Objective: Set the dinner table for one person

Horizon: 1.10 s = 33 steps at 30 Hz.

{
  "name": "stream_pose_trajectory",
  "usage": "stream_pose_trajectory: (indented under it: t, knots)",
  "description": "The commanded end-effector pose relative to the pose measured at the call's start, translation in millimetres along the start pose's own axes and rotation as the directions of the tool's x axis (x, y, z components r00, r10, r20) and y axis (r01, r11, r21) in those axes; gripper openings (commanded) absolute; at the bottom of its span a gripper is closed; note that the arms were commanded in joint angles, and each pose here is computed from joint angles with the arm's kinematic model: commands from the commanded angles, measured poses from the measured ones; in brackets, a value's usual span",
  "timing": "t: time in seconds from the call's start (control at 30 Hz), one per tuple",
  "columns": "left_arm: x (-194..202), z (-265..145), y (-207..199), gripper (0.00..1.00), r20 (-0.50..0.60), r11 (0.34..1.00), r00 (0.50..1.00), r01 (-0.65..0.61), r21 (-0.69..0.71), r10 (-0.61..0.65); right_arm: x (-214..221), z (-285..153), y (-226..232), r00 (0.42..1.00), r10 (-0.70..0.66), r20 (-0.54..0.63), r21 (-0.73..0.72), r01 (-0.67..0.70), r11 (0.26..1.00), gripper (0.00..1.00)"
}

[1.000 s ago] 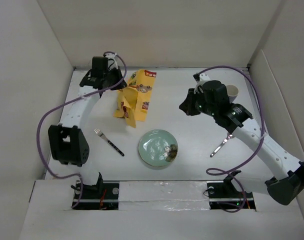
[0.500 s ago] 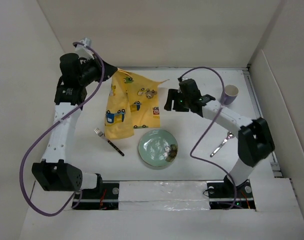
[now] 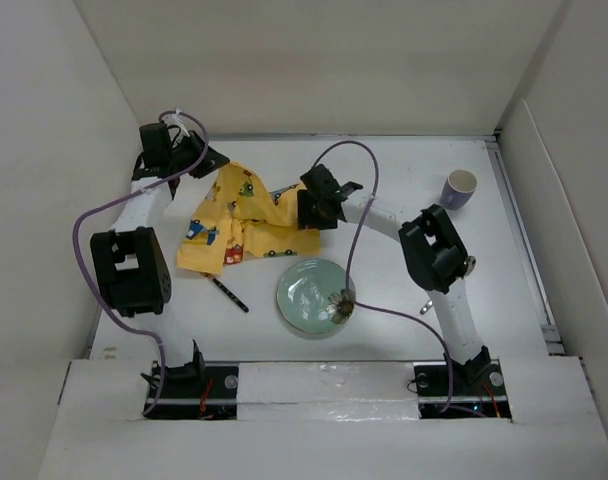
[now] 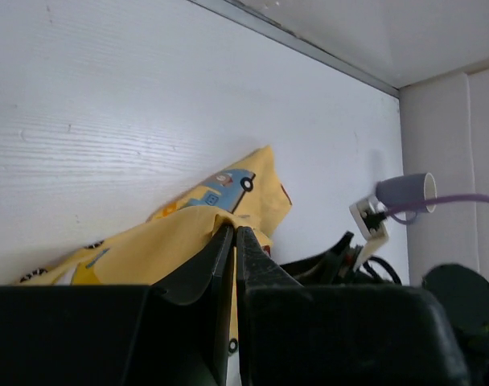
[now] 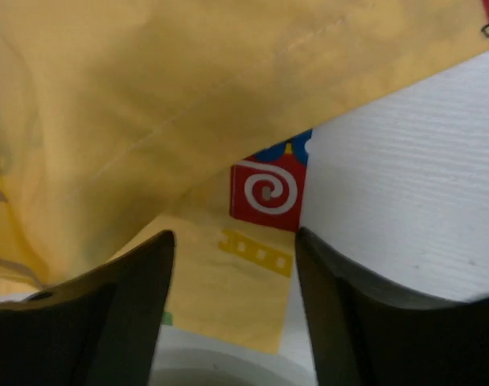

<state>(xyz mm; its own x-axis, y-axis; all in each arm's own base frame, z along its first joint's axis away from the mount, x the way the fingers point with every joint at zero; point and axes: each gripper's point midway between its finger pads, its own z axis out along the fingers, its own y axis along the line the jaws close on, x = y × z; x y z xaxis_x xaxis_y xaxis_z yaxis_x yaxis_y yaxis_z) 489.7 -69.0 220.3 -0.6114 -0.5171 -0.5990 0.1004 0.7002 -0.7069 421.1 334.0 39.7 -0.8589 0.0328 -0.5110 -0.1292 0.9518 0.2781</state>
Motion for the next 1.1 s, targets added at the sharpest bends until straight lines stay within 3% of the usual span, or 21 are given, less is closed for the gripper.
stream_pose_trajectory:
  t: [0.0,0.07,0.17,0.2,0.23,0.37,0.4,0.53,0.57,0.63,0.67,0.8,0.83,0.87,0.9,1.0,1.03,1.07]
  knots:
    - [-42,5,-11,0.0,0.089,0.995,0.994,-0.062,0.073,0.056,34,10,-4,0.995,-0.008,-0.099,0.099,0.018,0.995,0.62]
    - [-48,12,-10,0.0,0.093,0.995,0.994,-0.062,0.082,0.054,42,17,-5,0.993,-0.003,-0.118,0.125,0.018,0.992,0.58]
    - [-56,26,3,0.0,0.091,0.996,0.995,-0.041,0.082,0.033,49,20,-11,0.99,0.023,-0.137,0.161,0.0,0.987,0.27]
    - [-60,33,7,0.0,0.093,0.996,0.995,-0.038,0.084,0.03,43,21,-16,0.991,0.045,-0.126,0.171,-0.023,0.985,0.04]
    - [-62,36,8,0.0,0.095,0.996,0.995,-0.04,0.085,0.032,40,18,-17,0.993,0.048,-0.111,0.18,-0.027,0.983,0.0]
    - [-66,58,5,0.0,0.088,0.992,0.996,-0.006,0.128,-0.005,-8,-13,-41,0.994,0.105,0.021,0.205,-0.107,0.973,0.0]
    - [-71,68,-7,0.0,0.09,0.99,0.996,-0.031,0.139,0.019,-36,-41,-67,0.986,0.136,0.095,0.212,-0.154,0.965,0.0]
    - [-61,96,-17,0.0,0.055,0.99,0.998,-0.045,0.137,0.038,-47,-61,-108,0.978,0.163,0.129,0.245,-0.191,0.951,0.0]
    - [-55,106,-22,0.16,0.045,0.99,0.998,-0.052,0.13,0.046,-57,-71,-127,0.97,0.194,0.145,0.24,-0.225,0.945,0.0]
    - [-48,118,-14,0.38,0.011,0.995,0.998,-0.054,0.089,0.054,-51,-73,-147,0.973,0.203,0.107,0.255,-0.224,0.941,0.0]
    - [-51,119,-9,0.61,0.027,0.996,0.998,-0.061,0.061,0.059,-48,-72,-162,0.973,0.212,0.094,0.275,-0.231,0.933,0.0]
    - [-57,95,-6,0.91,0.054,0.99,0.992,-0.112,-0.081,0.117,-40,-72,-183,0.981,0.187,0.05,0.283,-0.193,0.939,0.56]
    - [-45,91,0,0.97,0.032,0.985,0.991,-0.125,-0.115,0.129,-40,-74,-183,0.982,0.182,0.055,0.279,-0.19,0.941,0.61]
    - [-57,69,-10,0.99,0.072,0.971,0.977,-0.186,-0.148,0.199,-32,-75,-190,0.981,0.188,0.048,0.288,-0.194,0.938,0.64]
    - [-25,69,-13,0.99,0.011,0.966,0.977,-0.21,-0.153,0.214,-42,-84,-193,0.977,0.193,0.092,0.272,-0.211,0.939,0.65]
    - [6,42,-44,0.99,-0.009,0.921,0.936,-0.347,-0.175,0.351,-38,-99,-199,0.967,0.221,0.123,0.253,-0.246,0.936,0.65]
    - [58,47,-48,0.99,-0.097,0.903,0.918,-0.397,-0.167,0.385,-38,-105,-202,0.963,0.231,0.141,0.252,-0.261,0.932,0.61]
    - [64,35,-59,0.99,-0.077,0.88,0.901,-0.434,-0.196,0.427,-36,-109,-203,0.96,0.235,0.154,0.252,-0.268,0.93,0.48]
